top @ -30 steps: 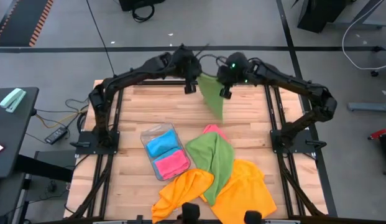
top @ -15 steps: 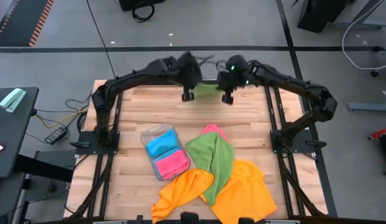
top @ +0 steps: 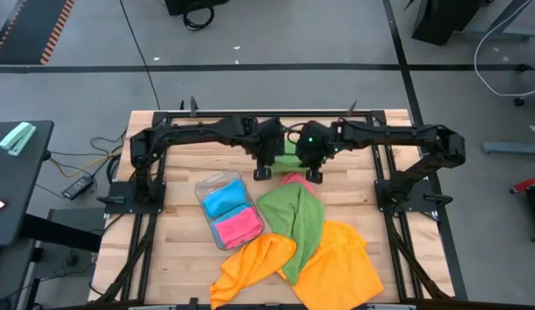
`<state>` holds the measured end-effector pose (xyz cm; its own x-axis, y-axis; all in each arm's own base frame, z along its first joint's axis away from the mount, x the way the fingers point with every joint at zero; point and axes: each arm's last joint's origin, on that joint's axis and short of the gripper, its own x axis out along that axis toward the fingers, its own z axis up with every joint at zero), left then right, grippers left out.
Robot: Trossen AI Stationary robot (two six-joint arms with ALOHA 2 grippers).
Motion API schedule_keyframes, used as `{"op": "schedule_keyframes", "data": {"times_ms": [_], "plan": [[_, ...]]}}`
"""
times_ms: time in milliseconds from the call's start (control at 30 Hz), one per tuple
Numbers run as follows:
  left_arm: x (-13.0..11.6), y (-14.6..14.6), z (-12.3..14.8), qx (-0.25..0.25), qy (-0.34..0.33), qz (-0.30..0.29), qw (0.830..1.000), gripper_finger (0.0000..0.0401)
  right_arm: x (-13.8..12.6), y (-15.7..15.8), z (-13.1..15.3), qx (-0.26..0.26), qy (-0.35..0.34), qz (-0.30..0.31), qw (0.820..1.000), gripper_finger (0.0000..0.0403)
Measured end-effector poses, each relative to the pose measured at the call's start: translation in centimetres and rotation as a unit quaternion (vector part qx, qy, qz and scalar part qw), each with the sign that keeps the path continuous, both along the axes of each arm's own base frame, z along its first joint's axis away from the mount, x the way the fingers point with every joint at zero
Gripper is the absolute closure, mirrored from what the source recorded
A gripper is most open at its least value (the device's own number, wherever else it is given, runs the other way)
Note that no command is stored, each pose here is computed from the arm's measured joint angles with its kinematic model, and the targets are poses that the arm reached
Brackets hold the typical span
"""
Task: Fold microfiber towels
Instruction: Fold the top green towel
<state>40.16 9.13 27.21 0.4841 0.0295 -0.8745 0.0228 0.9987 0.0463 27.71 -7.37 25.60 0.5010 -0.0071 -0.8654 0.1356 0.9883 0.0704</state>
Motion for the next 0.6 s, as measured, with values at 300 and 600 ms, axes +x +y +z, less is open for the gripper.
{"op": "schedule_keyframes", "data": {"times_ms": [300, 600], "plan": [[-0.3, 2.2, -1.3, 0.002, -0.013, 0.024, 1.000, 0.0389, -0.5, -1.5, -0.6, -0.024, 0.008, -0.052, 0.998, 0.0391], [0.0, 5.8, -1.4, 0.020, -0.066, 0.063, 0.996, 0.0377, -1.9, -5.4, -0.6, -0.052, 0.005, -0.089, 0.995, 0.0391]]}}
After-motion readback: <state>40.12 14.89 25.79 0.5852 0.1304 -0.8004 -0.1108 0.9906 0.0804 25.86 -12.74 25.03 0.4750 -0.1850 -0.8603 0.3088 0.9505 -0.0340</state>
